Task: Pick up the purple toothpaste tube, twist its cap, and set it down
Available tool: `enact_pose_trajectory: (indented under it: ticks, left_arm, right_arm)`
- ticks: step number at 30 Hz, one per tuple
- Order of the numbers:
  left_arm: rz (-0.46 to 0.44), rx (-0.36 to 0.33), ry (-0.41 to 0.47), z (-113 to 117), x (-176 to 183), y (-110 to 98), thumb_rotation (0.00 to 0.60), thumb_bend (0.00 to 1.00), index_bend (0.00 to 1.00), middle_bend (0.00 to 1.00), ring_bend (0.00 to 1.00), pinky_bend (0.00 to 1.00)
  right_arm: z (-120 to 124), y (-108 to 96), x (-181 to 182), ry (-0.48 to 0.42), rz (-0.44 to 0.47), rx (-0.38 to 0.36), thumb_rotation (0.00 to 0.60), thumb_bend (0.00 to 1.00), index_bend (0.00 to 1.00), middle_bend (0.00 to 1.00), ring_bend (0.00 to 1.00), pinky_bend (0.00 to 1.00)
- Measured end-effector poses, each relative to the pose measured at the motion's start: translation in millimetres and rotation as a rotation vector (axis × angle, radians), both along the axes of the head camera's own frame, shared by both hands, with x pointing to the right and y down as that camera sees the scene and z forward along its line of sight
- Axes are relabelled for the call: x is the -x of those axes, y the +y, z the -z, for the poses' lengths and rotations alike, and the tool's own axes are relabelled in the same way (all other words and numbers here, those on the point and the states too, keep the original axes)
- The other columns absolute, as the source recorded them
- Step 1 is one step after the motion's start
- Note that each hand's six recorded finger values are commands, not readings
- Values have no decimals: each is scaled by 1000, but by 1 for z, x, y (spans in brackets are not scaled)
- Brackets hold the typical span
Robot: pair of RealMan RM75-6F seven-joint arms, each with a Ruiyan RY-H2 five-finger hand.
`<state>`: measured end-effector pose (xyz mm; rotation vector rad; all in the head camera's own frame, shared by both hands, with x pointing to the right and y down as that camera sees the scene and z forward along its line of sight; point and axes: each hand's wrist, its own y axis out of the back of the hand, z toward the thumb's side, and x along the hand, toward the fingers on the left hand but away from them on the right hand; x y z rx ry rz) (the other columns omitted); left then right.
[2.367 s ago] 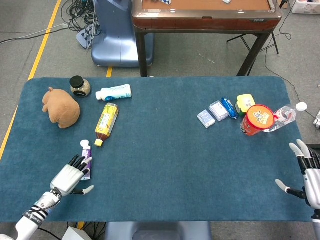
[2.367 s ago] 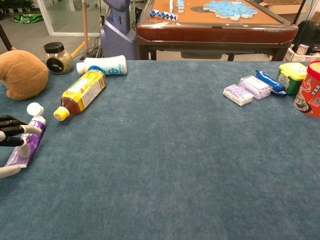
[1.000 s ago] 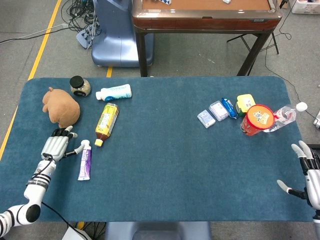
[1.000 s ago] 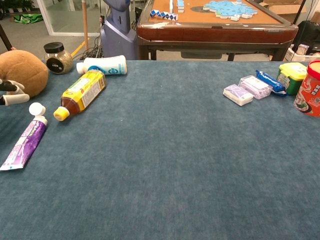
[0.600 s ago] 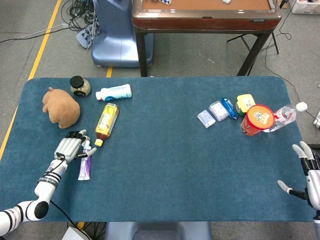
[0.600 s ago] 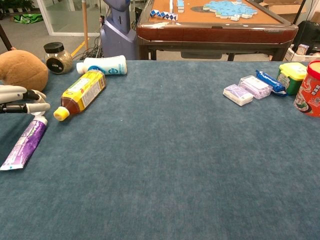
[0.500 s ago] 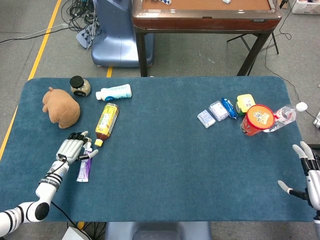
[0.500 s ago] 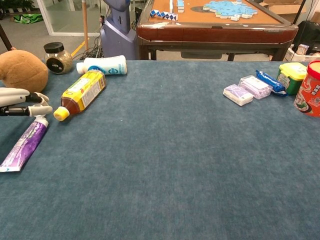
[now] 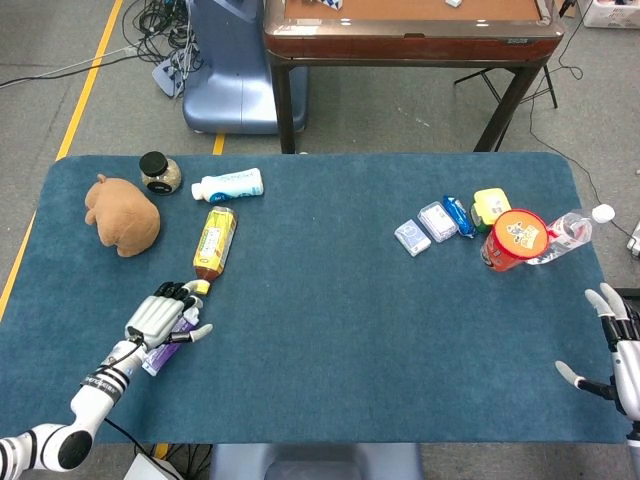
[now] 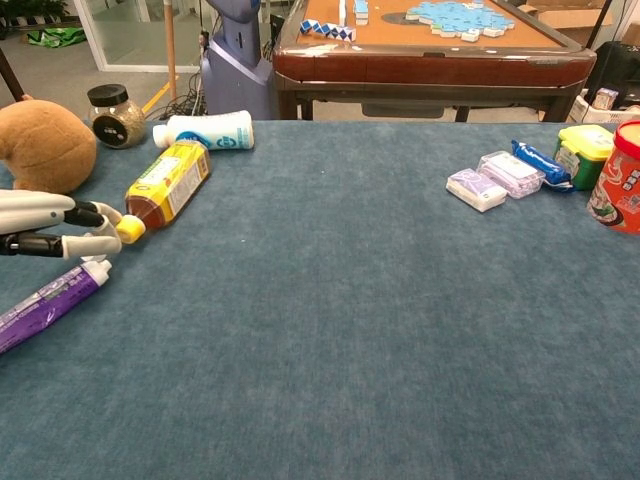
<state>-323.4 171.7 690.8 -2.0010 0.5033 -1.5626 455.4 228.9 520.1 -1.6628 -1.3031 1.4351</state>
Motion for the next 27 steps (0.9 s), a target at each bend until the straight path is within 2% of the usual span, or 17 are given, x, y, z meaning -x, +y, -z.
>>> enact_pose_trajectory:
  ticks: [4, 5, 7, 9, 11, 12, 16, 27]
  left_arm:
    - [-2, -61, 43, 19, -5, -1, 3, 147, 236, 0, 0, 0]
    - [-1, -81, 52, 24, -5, -2, 33, 147, 211, 0, 0, 0]
    - [-5, -128, 69, 35, -5, -2, 172, 147, 161, 0, 0, 0]
    - [-16, -162, 75, 42, -3, 2, 423, 147, 90, 0, 0, 0]
    - [-24, -172, 70, 46, 1, 10, 529, 147, 45, 0, 0, 0]
    - [-23, -170, 65, 47, 4, 15, 552, 147, 31, 0, 0, 0]
    - [-13, -155, 69, 47, 6, 27, 597, 146, 0, 0, 0, 0]
    - [-22, -145, 69, 26, 2, 42, 600, 146, 0, 0, 0, 0]
  right_arm:
    - [-1, -1, 1, -6, 5, 0, 600, 23, 0, 0, 0, 0]
    - [-2, -2, 1, -7, 6, 0, 600, 23, 0, 0, 0, 0]
    - [-3, -2, 0, -10, 7, 1, 600, 23, 0, 0, 0, 0]
    - [-4, -2, 0, -13, 8, 2, 600, 23, 0, 0, 0, 0]
    - [-4, -3, 0, -15, 10, 2, 600, 23, 0, 0, 0, 0]
    - [-4, -3, 0, -16, 10, 2, 600, 24, 0, 0, 0, 0]
    - [-3, -3, -1, -16, 10, -1, 600, 23, 0, 0, 0, 0]
    - [0, 2, -4, -11, -1, -2, 600, 24, 0, 0, 0, 0]
